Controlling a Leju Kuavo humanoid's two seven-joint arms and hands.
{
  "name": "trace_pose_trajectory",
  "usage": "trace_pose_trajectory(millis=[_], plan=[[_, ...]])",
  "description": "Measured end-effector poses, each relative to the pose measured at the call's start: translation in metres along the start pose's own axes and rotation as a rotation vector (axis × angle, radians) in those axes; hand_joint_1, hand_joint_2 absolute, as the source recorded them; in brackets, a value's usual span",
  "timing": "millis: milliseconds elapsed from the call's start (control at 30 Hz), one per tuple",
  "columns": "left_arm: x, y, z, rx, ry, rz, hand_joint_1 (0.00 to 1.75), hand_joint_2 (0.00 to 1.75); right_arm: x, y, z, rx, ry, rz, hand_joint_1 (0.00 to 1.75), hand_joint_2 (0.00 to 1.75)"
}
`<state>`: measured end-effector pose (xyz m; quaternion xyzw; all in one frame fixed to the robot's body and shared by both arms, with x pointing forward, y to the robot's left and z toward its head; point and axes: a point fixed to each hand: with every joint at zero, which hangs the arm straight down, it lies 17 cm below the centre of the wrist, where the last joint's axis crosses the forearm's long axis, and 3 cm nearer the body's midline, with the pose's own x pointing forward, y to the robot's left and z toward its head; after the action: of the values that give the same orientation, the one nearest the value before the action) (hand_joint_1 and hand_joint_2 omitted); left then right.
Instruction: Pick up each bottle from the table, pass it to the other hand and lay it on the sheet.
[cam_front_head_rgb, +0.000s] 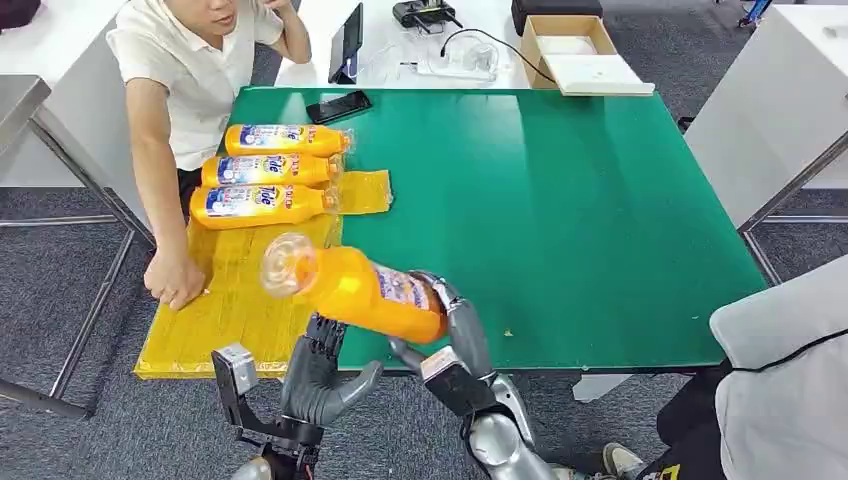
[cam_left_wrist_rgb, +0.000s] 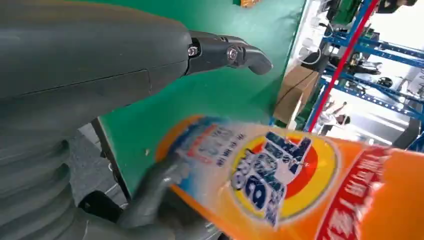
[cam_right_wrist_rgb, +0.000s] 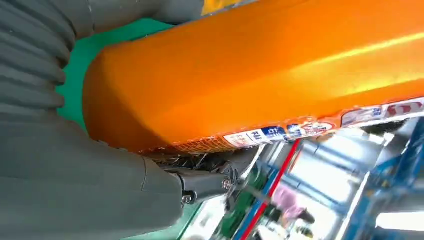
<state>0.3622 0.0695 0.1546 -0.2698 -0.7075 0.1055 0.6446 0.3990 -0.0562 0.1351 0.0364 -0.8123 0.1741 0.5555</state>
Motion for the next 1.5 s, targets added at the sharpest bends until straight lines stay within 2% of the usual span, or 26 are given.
trace_pose_trajectory(millis=[200,333,433,467,500,533,900,933,967,1000,1033,1267,1500], plan=[[0.011,-0.012,-0.003,-0.043,-0.049,0.001,0.0,1.75,0.004,0.049,0.008,0.133,-0.007,-0.024,1.75,1.75],[0.029,-0.006,-0.007,0.003,-0.126,0.001,0.0,1.75,0.003,0.081,0.018,0.224,-0.002,-0.039,1.75,1.75],[0.041,-0.004,-0.007,0.023,-0.171,0.002,0.0,1.75,0.001,0.091,0.021,0.246,0.006,-0.051,1.75,1.75],[0.044,-0.002,-0.006,0.029,-0.183,0.002,0.79,1.75,0.001,0.094,0.021,0.253,0.009,-0.053,1.75,1.75],[0.047,-0.002,-0.006,0.031,-0.19,0.004,1.66,1.75,0.0,0.094,0.021,0.255,0.011,-0.053,1.75,1.75],[0.049,-0.002,-0.006,0.033,-0.197,0.004,1.75,1.75,-0.002,0.096,0.022,0.259,0.017,-0.055,1.75,1.75],[0.049,-0.001,-0.006,0.011,-0.18,0.054,1.75,1.75,-0.01,0.1,0.023,0.278,0.03,-0.044,1.75,1.75],[0.049,-0.001,-0.006,0.009,-0.177,0.055,1.75,1.75,-0.011,0.1,0.024,0.279,0.031,-0.043,1.61,1.75],[0.048,-0.001,-0.006,0.007,-0.175,0.058,1.75,1.75,-0.011,0.1,0.024,0.28,0.03,-0.042,0.35,1.75],[0.048,-0.001,-0.006,0.007,-0.172,0.064,1.75,1.75,-0.01,0.1,0.024,0.28,0.029,-0.042,0.0,1.75],[0.048,-0.001,-0.006,0.003,-0.171,0.066,1.75,1.75,-0.011,0.1,0.024,0.281,0.029,-0.04,0.0,0.0],[0.038,0.002,-0.009,-0.008,-0.117,0.083,1.75,1.75,-0.014,0.098,0.031,0.249,0.032,-0.023,0.0,0.0],[0.03,0.045,-0.018,0.133,-0.093,-0.049,1.75,1.75,0.0,0.096,0.04,0.223,-0.021,-0.013,0.0,0.0]])
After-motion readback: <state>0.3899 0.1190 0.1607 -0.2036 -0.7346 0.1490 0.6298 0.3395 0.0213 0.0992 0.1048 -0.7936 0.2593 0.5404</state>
